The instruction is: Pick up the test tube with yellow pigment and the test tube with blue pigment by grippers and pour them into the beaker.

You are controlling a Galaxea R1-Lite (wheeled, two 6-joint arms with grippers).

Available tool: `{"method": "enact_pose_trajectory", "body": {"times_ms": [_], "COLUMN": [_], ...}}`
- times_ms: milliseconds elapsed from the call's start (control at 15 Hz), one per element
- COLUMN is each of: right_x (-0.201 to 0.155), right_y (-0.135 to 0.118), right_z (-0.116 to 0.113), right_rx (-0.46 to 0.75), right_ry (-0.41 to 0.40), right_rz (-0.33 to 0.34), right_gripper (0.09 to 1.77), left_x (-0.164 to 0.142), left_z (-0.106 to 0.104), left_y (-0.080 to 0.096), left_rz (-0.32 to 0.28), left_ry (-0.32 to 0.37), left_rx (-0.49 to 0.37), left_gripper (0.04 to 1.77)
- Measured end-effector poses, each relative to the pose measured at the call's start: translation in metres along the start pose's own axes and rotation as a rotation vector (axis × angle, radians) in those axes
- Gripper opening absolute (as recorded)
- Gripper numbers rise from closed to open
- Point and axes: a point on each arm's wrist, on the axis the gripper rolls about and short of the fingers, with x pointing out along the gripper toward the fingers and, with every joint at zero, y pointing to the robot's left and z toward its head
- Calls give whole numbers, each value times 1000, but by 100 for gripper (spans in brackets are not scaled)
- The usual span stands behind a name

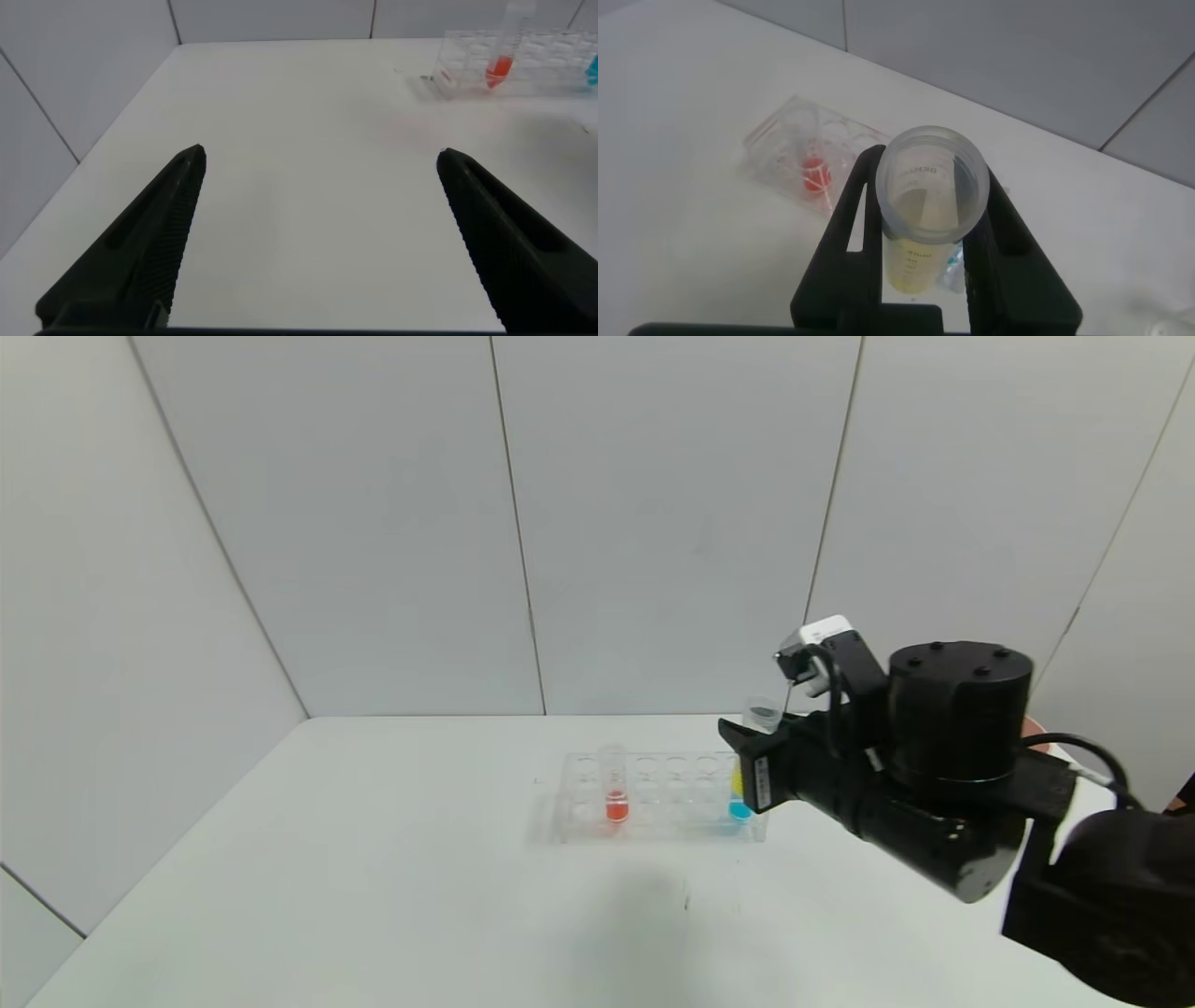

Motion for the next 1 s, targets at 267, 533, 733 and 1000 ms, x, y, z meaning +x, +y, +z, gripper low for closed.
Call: {"method": "enact_pose_trajectory", "body": {"times_ms": [267, 533, 733, 1000], "right_x": [-46, -91, -114, -117], "right_y": [-60, -113, -149, -196], "right_z": [7, 9, 7, 8], "right_rx": [-36, -106, -160, -209], "right_ry": [86, 129, 134, 179], "right_rz": [115, 177, 151, 91], "right_gripper": [55, 55, 55, 55], "left_x": [0, 0, 0, 0], "left_z": [0, 0, 0, 0], "left_y": [0, 0, 0, 0], "left_rz": [0, 0, 0, 0], "left_ry": [0, 0, 0, 0], "left_rx": [0, 0, 0, 0], "left_gripper": [176, 176, 176, 176]}}
